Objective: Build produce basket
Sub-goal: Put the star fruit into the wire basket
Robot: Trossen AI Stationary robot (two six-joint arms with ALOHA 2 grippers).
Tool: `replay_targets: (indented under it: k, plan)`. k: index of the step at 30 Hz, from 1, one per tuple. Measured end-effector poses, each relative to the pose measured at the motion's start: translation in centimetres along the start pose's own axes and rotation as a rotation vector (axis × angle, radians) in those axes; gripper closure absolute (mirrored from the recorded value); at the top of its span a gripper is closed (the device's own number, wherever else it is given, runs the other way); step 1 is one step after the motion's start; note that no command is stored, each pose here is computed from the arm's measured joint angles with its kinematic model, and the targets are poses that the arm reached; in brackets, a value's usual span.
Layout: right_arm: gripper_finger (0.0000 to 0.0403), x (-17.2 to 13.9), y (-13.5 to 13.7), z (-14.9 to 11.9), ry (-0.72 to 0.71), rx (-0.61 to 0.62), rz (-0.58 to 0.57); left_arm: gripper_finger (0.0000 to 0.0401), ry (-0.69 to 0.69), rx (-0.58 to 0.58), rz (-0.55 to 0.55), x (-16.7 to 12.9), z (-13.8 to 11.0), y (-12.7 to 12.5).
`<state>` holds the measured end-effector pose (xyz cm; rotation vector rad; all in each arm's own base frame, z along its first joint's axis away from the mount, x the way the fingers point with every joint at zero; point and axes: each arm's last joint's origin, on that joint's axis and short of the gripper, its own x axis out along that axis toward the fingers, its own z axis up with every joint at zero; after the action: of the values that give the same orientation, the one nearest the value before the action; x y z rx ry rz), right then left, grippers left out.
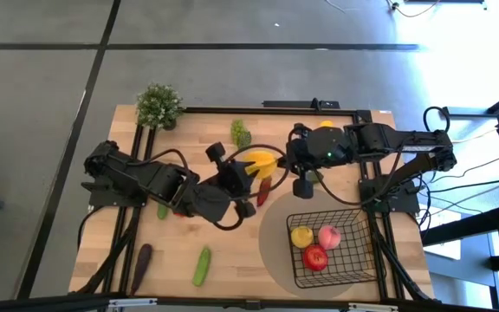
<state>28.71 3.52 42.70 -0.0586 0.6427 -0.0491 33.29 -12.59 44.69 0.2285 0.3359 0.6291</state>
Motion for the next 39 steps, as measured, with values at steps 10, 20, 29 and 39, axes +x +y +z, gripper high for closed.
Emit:
replay_targets:
  k: [10,20,29,39]
  plan:
    - [0.0403,-1.9,-0.4,-0.2,-0.02,-0.024,-0.014,0.0317,-0.028,-0.022,0.086,-1.6,0.0,-0.2]
    - [0.0403,-8.0,-1.2,-2.2,-0.017,0.026,-0.075,0.0317,0.079,-0.111,0.075,-2.8,-2.1,1.0]
    - [0.0403,-12.5,-0.4,-5.9,0.141,0.303,-0.059,0.0317,0.223,-0.098,0.06,-4.2,-4.0,2.8]
    - [0.0403,-12.1,2.9,-7.7,0.453,0.474,0.056,0.0317,0.292,-0.076,0.053,-4.5,-4.7,3.1]
